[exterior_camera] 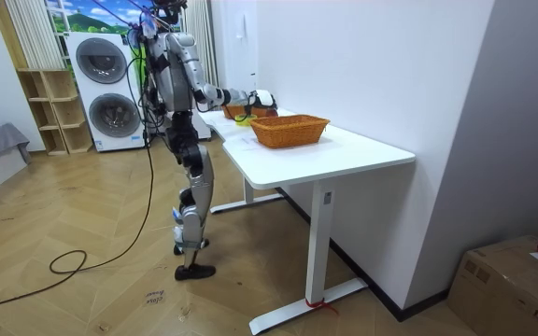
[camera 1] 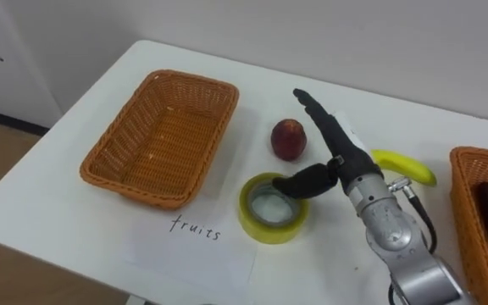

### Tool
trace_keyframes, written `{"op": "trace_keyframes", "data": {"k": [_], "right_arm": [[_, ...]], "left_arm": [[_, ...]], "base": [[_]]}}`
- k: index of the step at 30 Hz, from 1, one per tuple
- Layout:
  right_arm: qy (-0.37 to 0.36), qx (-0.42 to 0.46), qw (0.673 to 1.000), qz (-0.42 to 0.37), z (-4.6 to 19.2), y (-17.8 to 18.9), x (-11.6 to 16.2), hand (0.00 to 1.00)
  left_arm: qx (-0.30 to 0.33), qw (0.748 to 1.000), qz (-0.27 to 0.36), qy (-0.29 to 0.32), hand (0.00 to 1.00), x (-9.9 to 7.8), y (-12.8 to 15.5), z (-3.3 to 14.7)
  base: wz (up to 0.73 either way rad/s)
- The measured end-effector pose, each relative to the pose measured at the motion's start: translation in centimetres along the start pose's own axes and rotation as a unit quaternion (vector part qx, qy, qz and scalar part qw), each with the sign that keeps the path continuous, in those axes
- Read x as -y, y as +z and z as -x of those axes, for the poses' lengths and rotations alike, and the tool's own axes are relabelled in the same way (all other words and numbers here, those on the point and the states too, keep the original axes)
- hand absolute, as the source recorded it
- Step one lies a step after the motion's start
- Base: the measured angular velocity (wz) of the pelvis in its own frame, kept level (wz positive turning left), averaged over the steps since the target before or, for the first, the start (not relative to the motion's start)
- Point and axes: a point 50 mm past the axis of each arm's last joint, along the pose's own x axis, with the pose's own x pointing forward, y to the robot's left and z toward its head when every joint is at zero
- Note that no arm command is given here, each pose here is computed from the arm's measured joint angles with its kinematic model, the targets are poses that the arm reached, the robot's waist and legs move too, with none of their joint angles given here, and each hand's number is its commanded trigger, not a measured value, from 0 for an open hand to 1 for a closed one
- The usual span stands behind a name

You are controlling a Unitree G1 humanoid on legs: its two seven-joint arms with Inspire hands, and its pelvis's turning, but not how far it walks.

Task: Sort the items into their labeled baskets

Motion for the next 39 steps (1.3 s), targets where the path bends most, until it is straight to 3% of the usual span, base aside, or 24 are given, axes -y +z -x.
{"op": "trace_keyframes", "data": {"k": [13, 39], "right_arm": [[0.009, -0.025, 1.0, 0.002, 0.0, -1.1, -0.4, 0.0], [0.016, -0.037, 0.996, 0.084, -0.9, -1.0, -1.8, 0.0]], "left_arm": [[-0.005, 1.0, -0.005, -0.014, 0.0, 0.5, 0.1, 0.1], [-0.017, 0.999, -0.004, -0.029, 0.0, 0.7, 0.4, 0.1]], "base": [[0.01], [0.0]]}}
